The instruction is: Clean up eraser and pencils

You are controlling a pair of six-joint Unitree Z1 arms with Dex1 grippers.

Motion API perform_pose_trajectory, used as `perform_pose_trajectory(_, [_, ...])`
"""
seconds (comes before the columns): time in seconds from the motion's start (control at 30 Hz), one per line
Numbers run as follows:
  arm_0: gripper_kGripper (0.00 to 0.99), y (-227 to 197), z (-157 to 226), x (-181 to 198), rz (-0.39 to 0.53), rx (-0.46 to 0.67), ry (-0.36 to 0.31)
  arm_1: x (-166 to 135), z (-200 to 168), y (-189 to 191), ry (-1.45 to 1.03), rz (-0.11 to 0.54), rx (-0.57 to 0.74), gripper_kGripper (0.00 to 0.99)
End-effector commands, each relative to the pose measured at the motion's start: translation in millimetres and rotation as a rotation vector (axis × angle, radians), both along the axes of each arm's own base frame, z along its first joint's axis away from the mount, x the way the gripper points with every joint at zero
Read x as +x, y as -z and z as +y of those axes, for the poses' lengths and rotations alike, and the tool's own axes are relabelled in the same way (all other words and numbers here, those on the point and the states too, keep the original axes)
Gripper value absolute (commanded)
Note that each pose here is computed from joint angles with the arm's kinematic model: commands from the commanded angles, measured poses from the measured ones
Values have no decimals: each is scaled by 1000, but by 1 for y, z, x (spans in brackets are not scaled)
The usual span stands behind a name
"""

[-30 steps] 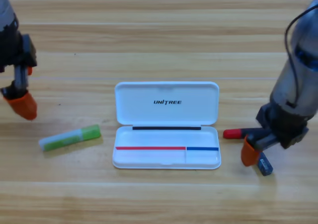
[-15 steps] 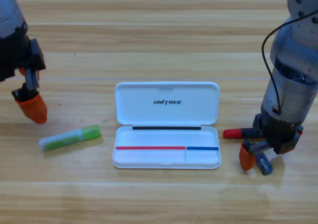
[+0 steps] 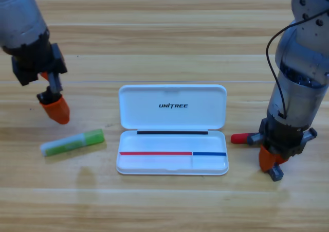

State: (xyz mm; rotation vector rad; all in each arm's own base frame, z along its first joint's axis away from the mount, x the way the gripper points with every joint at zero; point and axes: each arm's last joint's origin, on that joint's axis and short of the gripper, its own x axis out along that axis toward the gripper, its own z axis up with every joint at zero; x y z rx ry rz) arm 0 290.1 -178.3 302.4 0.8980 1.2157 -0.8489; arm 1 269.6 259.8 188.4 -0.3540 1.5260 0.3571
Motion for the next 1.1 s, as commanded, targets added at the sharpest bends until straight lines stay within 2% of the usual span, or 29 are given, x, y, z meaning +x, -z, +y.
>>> perform_pose_trajectory(0.03, [990, 44, -3, 20, 50, 42, -32, 5, -15, 22, 43, 91, -89, 0])
perform_pose_trajectory(0.1, [990, 54, -3, 20, 62, 49, -33, 8, -13, -6, -41, 64, -63, 0])
perform_pose_trajectory(0.2, [990, 67, 0, 15, 58, 63, -19, 1, 7, -59, -385, -10, -4, 0])
perform_pose_trajectory(0.23, [990, 71, 2, 14, 59, 68, -14, -4, 16, -71, -524, -32, 10, 0])
perform_pose_trajectory(0.33, [990, 83, 5, 11, 70, 87, -2, -14, 34, -90, -743, -71, 28, 0])
perform_pose_trajectory(0.47, [990, 93, 8, 8, 87, 98, 3, -17, 57, -82, -974, -55, 44, 0])
perform_pose_trajectory(0.57, [990, 96, 9, 6, 91, 95, 8, -10, 73, -67, -1057, -41, 37, 0])
perform_pose_trajectory(0.8, [990, 109, 8, 7, 100, 94, 7, -5, 101, -42, -1120, -21, 29, 0])
perform_pose_trajectory(1.1, [990, 127, 4, 13, 107, 97, 6, 5, 113, -16, -1135, 7, 6, 0])
